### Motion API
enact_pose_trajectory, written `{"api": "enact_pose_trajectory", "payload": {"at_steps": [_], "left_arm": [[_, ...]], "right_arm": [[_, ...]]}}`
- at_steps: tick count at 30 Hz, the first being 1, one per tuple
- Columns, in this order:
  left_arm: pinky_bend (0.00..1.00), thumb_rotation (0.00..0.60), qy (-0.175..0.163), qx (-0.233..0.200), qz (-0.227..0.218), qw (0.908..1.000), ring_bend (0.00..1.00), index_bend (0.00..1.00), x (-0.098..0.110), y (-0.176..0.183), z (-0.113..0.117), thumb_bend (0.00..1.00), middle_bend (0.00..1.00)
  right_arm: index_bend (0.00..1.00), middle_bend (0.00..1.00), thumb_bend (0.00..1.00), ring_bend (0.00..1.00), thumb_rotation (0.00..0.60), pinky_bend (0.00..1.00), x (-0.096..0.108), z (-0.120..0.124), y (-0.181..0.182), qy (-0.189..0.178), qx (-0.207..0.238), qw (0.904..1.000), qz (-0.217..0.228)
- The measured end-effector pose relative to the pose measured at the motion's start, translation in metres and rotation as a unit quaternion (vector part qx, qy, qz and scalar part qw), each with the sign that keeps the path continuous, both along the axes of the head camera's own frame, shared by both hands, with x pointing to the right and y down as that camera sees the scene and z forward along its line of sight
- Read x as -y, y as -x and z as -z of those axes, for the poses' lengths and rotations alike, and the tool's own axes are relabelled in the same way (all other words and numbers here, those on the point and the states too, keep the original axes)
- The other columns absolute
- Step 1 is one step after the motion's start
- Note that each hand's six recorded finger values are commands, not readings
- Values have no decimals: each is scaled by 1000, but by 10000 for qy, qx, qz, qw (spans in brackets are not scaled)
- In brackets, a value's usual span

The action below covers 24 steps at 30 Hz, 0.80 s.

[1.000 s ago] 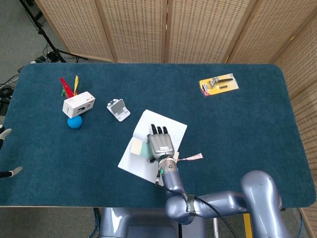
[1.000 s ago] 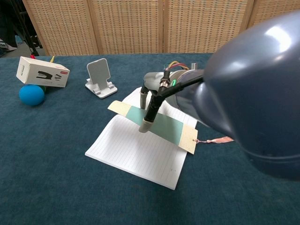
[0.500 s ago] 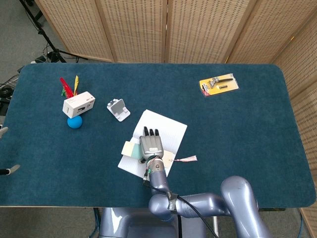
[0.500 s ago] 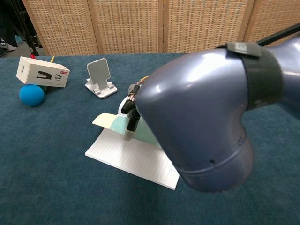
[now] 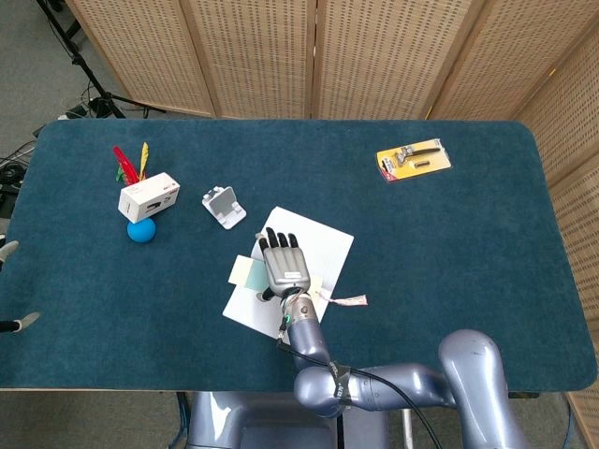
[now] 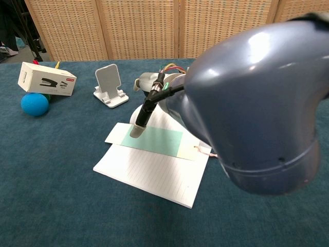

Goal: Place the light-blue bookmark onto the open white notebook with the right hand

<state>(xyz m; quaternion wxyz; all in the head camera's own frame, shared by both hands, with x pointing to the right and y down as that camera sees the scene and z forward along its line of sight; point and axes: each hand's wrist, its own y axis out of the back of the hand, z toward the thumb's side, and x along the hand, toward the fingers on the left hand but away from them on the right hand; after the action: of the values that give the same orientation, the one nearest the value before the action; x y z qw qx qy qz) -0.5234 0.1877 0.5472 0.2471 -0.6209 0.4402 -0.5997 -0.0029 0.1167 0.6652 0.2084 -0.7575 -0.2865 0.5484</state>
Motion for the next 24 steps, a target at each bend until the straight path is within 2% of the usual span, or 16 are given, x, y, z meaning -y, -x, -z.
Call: {"api": "enact_pose_trajectory", "payload": {"at_steps": [3, 6, 8, 10, 12, 16, 24], "left_arm": [[0, 600, -12, -4, 0, 10000, 0, 0, 0, 0, 1, 0, 0], [0, 600, -2, -4, -18, 10000, 0, 0, -1, 0, 0, 0, 0], [0, 600, 19, -8, -51, 10000, 0, 0, -1, -2, -1, 0, 0], [0, 600, 12, -8, -87, 10000, 0, 0, -1, -4, -1, 0, 0], [0, 600, 2, -3, -95, 10000, 0, 0, -2, -5, -1, 0, 0], [0, 600, 1, 19, -106, 9999, 0, 0, -2, -6, -1, 0, 0], [0, 600, 35, 68, -150, 9999, 0, 0, -3, -8, -5, 0, 0]], "right_arm": [[1, 0, 189, 0, 600, 0, 2, 8, -2, -33, 183, 9998, 26], [29, 0, 532, 0, 600, 0, 4, 18, -5, -95, 450, 9989, 126], [59, 0, 845, 0, 600, 0, 3, 22, -7, -80, 663, 9974, 253], [73, 0, 989, 0, 600, 0, 1, 25, -10, 1, 868, 9950, 492], [75, 0, 1000, 0, 600, 0, -1, 27, -14, 65, 1038, 9916, 772], [75, 0, 1000, 0, 600, 0, -14, 30, -26, 200, 1329, 9784, 1573], [75, 0, 1000, 0, 600, 0, -44, 26, -56, 22, 1191, 9575, 2626]]}}
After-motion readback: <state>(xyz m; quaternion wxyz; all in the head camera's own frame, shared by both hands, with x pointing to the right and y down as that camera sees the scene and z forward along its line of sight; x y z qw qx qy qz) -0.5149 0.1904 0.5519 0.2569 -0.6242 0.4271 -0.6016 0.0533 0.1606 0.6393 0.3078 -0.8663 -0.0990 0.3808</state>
